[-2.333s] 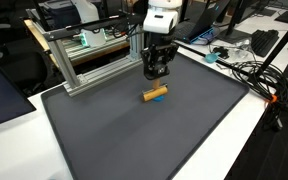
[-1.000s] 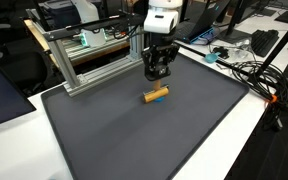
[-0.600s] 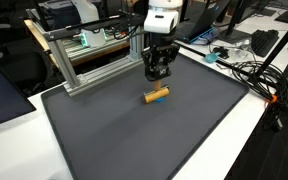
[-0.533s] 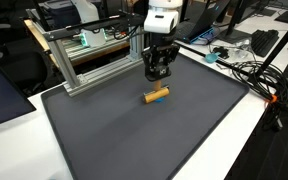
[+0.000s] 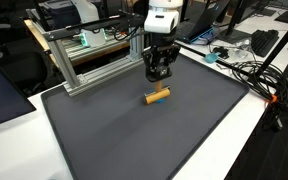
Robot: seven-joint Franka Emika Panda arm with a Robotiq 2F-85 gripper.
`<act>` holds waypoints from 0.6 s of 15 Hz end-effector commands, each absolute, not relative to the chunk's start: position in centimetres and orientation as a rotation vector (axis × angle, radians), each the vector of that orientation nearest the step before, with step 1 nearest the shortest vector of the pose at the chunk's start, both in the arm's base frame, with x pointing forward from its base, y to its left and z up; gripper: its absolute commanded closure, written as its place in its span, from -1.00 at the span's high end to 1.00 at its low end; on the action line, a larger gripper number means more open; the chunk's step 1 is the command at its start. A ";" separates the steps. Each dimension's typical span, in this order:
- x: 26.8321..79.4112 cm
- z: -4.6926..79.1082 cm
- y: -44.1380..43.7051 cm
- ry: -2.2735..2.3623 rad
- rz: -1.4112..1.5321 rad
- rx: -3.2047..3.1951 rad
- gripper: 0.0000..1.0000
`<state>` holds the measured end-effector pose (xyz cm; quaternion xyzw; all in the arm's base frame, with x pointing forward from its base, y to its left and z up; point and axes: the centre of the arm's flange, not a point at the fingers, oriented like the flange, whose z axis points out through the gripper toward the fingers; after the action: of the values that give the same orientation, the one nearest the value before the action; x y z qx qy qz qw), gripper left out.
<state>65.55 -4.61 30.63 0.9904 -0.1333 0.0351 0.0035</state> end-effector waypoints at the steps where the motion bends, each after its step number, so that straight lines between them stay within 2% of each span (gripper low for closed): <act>1: 67.0 26.2 -4.3 -0.420 0.167 3.136 -0.56; 9: 67.5 26.0 -4.5 -0.419 0.238 3.132 -0.56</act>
<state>66.30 -4.73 30.39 0.9887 -0.1333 0.0680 0.0024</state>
